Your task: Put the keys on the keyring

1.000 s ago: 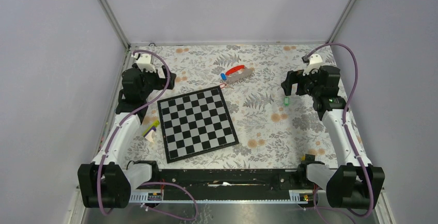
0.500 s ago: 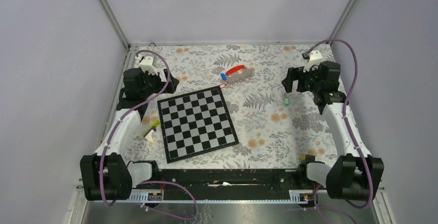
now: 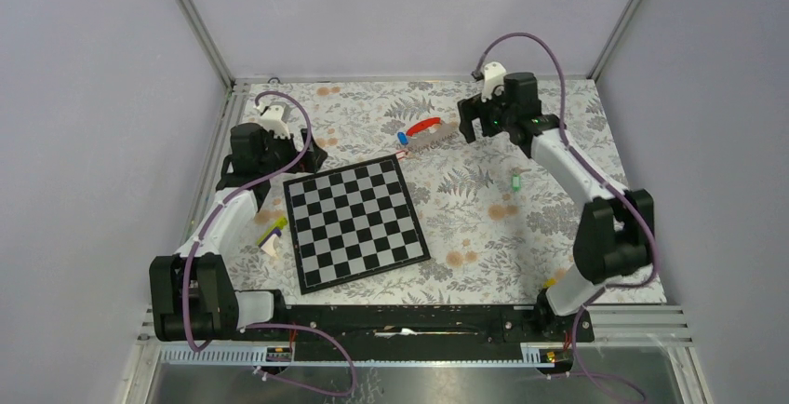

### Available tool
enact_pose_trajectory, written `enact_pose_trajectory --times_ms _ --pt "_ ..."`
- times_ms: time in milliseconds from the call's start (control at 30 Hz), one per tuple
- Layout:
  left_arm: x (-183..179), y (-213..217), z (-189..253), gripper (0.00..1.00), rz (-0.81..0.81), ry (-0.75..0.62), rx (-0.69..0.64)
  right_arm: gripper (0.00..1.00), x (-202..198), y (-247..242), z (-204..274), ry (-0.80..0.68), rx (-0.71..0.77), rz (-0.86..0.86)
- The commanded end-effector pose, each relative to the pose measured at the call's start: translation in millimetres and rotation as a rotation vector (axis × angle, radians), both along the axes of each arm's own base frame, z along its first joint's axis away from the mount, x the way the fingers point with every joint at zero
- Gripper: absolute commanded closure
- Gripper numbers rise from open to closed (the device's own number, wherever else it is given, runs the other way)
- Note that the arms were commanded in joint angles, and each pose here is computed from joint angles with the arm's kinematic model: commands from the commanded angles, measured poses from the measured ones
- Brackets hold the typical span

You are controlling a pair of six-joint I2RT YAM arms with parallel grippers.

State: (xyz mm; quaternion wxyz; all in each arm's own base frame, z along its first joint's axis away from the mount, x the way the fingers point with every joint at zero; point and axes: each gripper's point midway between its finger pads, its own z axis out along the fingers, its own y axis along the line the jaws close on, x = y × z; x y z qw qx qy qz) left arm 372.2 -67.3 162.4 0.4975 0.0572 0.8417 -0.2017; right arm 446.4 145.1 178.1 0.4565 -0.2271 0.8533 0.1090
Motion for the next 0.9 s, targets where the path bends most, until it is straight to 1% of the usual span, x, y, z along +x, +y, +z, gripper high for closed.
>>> enact_pose_trajectory --times_ms 0,33,100,267,367,633,767,867 --pt "8.6 -1.9 23.6 0.01 -0.033 -0.074 0.012 0.03 27.4 25.2 -18.8 0.056 -0.058 0.012" --pt "9.3 -1.3 25.7 0.01 -0.031 -0.081 0.017 0.05 32.3 33.0 -34.7 0.096 -0.069 0.022" --pt "8.6 -0.1 24.7 0.01 -0.028 -0.073 0.025 0.09 40.2 47.2 -51.0 0.137 -0.088 0.038" --pt "7.9 1.0 20.4 0.01 -0.029 -0.058 0.032 0.2 57.7 81.1 -77.8 0.186 -0.129 0.074" --pt "7.8 1.2 18.7 0.01 -0.032 -0.053 0.037 0.29 54.5 95.5 -96.0 0.221 -0.16 0.107" --pt "8.4 2.7 15.4 0.01 -0.031 -0.045 0.04 0.42 38.4 126.7 -111.1 0.26 -0.177 0.212" --pt "8.5 4.3 16.4 0.01 -0.028 -0.05 0.045 0.48 40.9 124.9 -115.9 0.268 -0.197 0.203" --pt "8.3 5.4 15.2 0.01 -0.025 -0.048 0.047 0.51 43.1 120.1 -116.6 0.26 -0.219 0.19"
